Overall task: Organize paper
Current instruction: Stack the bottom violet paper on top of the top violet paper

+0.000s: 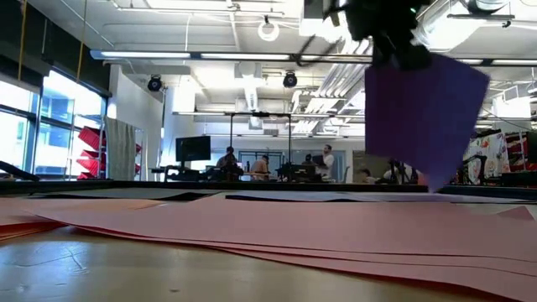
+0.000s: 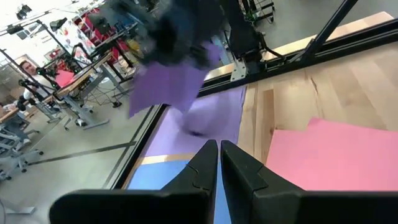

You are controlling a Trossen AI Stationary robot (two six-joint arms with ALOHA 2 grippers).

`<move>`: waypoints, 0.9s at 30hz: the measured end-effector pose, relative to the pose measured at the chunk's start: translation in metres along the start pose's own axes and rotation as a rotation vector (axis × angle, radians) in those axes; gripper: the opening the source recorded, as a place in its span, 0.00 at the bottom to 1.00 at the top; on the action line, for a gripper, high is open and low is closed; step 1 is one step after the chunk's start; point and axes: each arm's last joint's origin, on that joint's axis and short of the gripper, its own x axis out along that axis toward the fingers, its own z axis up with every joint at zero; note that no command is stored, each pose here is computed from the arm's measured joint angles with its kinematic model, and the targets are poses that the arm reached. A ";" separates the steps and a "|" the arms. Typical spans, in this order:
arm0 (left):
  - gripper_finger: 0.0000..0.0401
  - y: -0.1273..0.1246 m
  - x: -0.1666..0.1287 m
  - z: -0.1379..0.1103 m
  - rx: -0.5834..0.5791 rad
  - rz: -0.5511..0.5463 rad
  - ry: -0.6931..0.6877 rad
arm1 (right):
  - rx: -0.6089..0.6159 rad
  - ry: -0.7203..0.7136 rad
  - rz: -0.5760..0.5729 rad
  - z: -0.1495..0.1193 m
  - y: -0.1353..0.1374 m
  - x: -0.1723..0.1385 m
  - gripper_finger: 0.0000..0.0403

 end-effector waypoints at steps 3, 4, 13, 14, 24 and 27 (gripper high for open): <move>0.00 0.000 0.000 -0.001 0.007 -0.002 0.008 | -0.039 -0.047 0.048 0.002 0.044 0.001 0.00; 0.00 0.000 0.000 -0.001 0.008 -0.002 0.008 | -0.053 -0.063 0.055 0.001 0.058 0.002 0.00; 0.00 0.003 0.004 -0.002 0.004 0.014 0.016 | 0.037 -0.261 0.187 0.007 0.124 0.000 0.00; 0.00 0.004 0.005 -0.002 0.003 0.017 0.018 | 0.052 -0.282 0.205 0.008 0.127 -0.001 0.00; 0.00 0.005 0.006 -0.003 -0.021 0.022 0.022 | 0.228 -0.152 0.229 0.004 0.118 0.018 0.00; 0.00 0.005 0.006 -0.003 -0.019 0.022 0.024 | 0.260 -0.116 0.233 0.003 0.115 0.025 0.00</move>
